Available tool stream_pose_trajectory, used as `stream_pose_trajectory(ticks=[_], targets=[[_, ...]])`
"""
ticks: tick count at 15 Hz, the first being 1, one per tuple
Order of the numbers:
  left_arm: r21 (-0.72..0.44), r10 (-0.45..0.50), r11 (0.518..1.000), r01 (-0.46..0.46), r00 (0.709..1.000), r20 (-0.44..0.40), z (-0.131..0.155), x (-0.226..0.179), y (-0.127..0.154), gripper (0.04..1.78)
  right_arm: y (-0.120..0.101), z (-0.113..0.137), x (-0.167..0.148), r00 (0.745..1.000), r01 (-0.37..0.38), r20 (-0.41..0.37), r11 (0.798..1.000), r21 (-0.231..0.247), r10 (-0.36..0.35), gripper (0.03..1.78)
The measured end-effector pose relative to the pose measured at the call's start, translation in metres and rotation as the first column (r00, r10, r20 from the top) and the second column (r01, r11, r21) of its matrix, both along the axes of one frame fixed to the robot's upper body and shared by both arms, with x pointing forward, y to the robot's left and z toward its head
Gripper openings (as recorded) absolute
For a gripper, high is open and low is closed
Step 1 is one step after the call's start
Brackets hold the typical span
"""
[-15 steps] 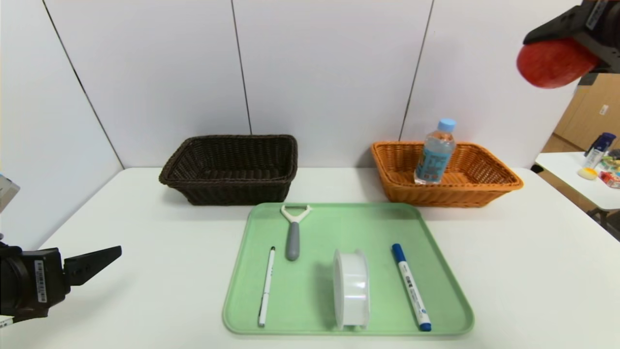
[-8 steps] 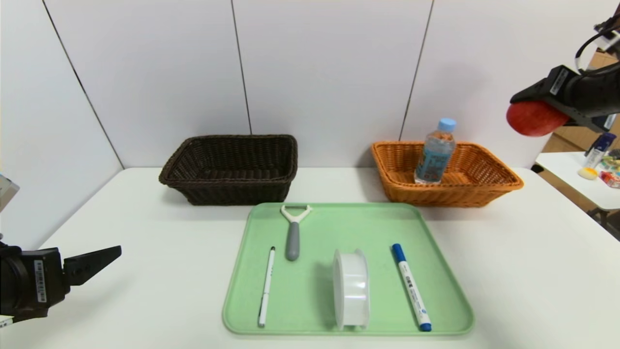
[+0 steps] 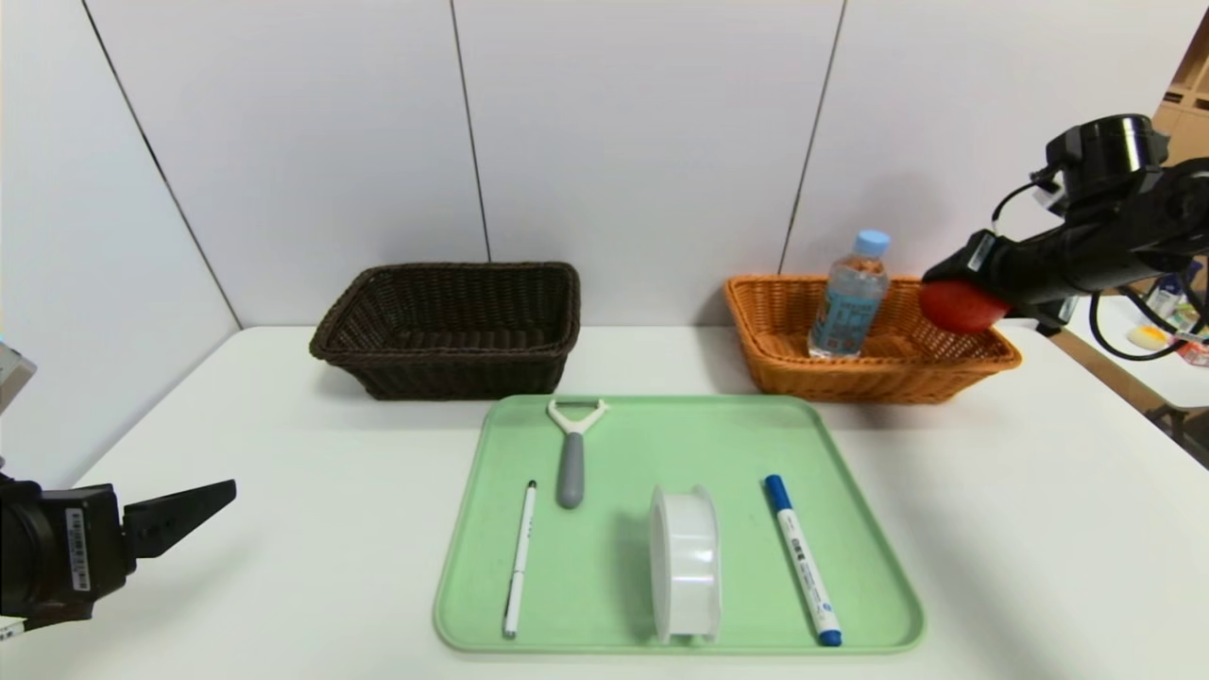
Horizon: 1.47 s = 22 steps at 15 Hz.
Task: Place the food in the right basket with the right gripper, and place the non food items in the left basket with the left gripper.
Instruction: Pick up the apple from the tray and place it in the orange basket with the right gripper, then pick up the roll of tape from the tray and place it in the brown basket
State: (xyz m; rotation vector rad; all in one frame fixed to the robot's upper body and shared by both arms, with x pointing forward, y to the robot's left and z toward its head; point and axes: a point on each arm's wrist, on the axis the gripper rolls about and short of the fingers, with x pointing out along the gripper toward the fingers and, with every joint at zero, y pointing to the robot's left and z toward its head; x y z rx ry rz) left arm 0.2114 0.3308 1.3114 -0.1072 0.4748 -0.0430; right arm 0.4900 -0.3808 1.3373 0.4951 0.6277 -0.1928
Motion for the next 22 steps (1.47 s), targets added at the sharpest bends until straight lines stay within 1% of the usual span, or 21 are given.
stream_pose_trajectory(ticks=[2,6,9,12,16,19,20,22], targets=[[0.0,0.0,1.0,0.0,1.0,-0.003,-0.001,0.0,0.0,1.69,0.001,-0.011,0.013,1.0,-0.004,0.026,1.0,0.002,0.004,1.2],[0.001,0.0,1.0,0.0,1.0,-0.006,-0.001,0.001,0.0,1.69,0.006,-0.024,0.021,1.0,-0.019,-0.004,1.0,0.007,0.019,1.2],[0.001,-0.001,1.0,0.001,1.0,-0.005,-0.001,0.001,0.0,1.69,0.011,-0.028,0.023,0.999,-0.03,-0.015,1.0,0.006,0.03,1.2],[0.001,0.0,1.0,0.0,1.0,-0.004,-0.001,0.001,0.0,1.69,0.014,-0.028,0.023,0.999,-0.036,-0.012,0.999,0.006,0.036,1.37],[0.0,0.0,1.0,0.0,1.0,-0.001,0.0,0.0,0.0,1.69,0.014,-0.022,0.021,0.999,-0.038,0.0,0.999,0.005,0.038,1.51],[0.0,-0.001,1.0,0.001,1.0,0.011,0.003,0.0,0.0,1.69,0.015,-0.015,0.016,0.999,-0.036,0.013,0.999,0.003,0.036,1.57],[-0.002,-0.003,1.0,0.003,1.0,0.028,0.008,0.001,0.0,1.69,0.015,-0.006,0.011,0.999,-0.035,0.03,0.999,0.001,0.035,1.59],[-0.007,-0.012,1.0,0.013,0.997,0.073,0.022,0.003,-0.001,1.69,0.018,0.019,-0.005,0.996,-0.036,0.083,0.999,-0.016,0.038,1.62]])
